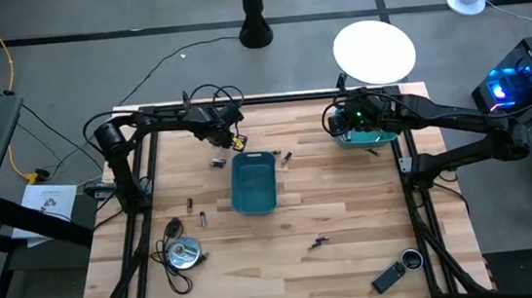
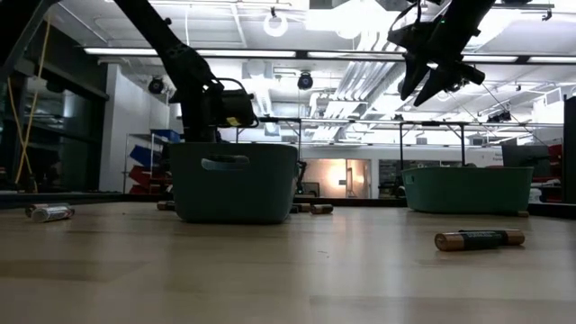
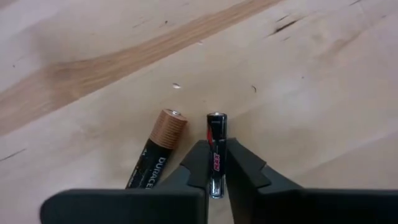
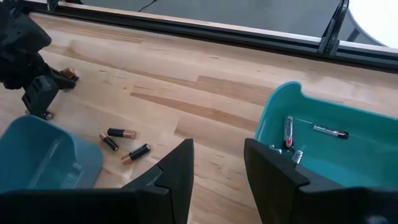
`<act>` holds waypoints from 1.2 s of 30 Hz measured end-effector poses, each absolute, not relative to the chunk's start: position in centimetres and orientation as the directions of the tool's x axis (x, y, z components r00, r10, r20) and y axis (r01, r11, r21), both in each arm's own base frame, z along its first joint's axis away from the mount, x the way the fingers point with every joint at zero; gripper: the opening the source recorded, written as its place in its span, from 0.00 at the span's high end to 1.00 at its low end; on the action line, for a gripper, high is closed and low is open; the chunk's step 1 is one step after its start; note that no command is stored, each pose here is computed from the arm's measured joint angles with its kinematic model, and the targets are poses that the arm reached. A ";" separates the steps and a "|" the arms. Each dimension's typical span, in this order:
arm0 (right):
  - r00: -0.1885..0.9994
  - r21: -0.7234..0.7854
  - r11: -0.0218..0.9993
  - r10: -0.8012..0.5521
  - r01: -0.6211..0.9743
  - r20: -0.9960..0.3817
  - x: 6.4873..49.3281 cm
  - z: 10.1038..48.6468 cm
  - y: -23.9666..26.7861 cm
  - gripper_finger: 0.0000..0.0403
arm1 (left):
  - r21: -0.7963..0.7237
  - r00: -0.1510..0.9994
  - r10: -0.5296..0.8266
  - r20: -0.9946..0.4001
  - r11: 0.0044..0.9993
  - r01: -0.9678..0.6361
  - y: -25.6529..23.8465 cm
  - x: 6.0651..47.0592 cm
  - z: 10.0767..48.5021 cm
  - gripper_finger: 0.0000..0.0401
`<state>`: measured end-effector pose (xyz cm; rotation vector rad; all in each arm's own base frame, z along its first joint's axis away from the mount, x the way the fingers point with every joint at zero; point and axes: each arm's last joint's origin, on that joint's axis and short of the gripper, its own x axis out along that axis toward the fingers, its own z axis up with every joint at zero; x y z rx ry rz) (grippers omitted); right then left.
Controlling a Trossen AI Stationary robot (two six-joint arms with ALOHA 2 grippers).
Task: Sort batteries
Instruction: Put the silver battery into the green bin
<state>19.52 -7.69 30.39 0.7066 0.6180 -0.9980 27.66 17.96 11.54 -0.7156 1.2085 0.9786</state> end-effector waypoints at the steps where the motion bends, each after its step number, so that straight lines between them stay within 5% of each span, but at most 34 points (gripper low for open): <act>1: 0.412 0.239 0.367 -0.528 0.899 -0.743 19.5 30.4 -7.7 0.66 | 0.044 0.061 0.229 -0.972 0.429 -0.902 17.9 27.6 11.7 0.95; 12: 0.410 0.226 0.378 -0.531 0.898 -0.742 19.5 30.4 -7.7 0.66 | -0.052 0.258 0.375 -0.890 0.480 -0.876 17.1 26.4 19.3 0.98; 19: 0.445 0.262 0.383 -0.540 0.886 -0.714 19.5 30.9 -7.7 0.66 | -0.273 0.582 0.414 -0.700 0.598 -0.754 16.2 28.2 23.7 0.98; 23: 0.587 0.377 0.453 -0.569 0.808 -0.576 19.3 33.0 -7.5 0.66 | -0.387 0.752 0.376 -0.541 0.683 -0.620 14.8 31.0 24.8 0.99; 27: 0.708 0.485 0.527 -0.608 0.698 -0.359 18.3 36.0 -7.2 0.66 | -0.391 0.803 0.330 -0.496 0.741 -0.546 13.9 35.1 24.8 0.99; 36: 0.743 0.535 0.573 -0.648 0.621 -0.168 16.4 38.6 -6.7 0.66 | -0.330 0.887 0.223 -0.404 0.869 -0.369 14.3 46.3 25.2 0.99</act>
